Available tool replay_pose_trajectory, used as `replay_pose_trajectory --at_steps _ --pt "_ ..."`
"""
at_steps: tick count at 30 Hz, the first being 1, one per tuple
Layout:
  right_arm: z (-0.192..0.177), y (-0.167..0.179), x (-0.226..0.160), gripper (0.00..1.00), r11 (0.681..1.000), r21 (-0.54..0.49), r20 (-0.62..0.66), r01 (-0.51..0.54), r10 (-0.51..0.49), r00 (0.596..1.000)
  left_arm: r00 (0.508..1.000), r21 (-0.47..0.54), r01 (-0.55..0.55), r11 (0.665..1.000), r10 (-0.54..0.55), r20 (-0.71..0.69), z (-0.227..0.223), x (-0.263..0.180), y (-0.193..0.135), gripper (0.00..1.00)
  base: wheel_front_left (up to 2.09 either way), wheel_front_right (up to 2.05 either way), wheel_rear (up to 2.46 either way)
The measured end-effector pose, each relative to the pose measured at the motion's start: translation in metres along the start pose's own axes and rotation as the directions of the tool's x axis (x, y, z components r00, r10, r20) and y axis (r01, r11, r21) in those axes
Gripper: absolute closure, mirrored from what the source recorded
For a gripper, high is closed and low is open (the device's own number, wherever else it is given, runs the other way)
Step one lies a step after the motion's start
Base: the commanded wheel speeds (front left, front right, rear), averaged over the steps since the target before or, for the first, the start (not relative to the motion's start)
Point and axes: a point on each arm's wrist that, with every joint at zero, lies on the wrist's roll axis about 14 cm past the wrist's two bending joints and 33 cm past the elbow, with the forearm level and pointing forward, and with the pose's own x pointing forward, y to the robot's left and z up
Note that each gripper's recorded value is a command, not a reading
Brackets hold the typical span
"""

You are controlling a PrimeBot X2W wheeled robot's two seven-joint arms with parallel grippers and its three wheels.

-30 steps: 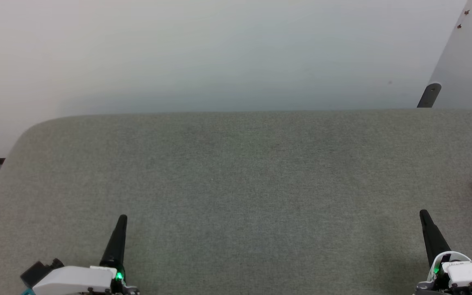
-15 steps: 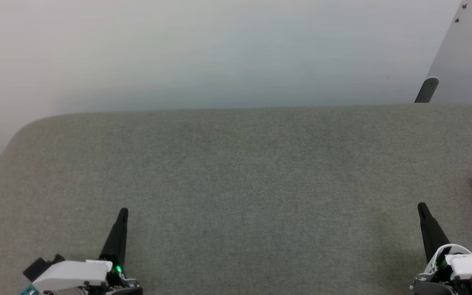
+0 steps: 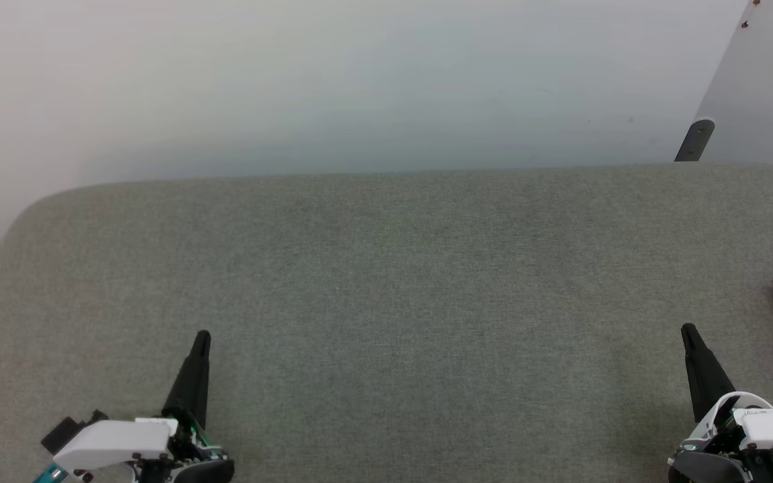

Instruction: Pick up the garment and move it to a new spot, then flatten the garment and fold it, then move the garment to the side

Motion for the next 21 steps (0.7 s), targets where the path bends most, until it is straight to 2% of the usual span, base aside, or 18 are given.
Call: replay_pose_trajectory --at_steps 21 --pt "-0.0004 0.0016 0.001 1.0 1.0 0.0 -0.001 -0.004 0.004 1.0 1.0 0.0 0.0 1.0 0.0 0.001 0.0001 0.0 0.0 1.0 0.0 0.0 0.0"
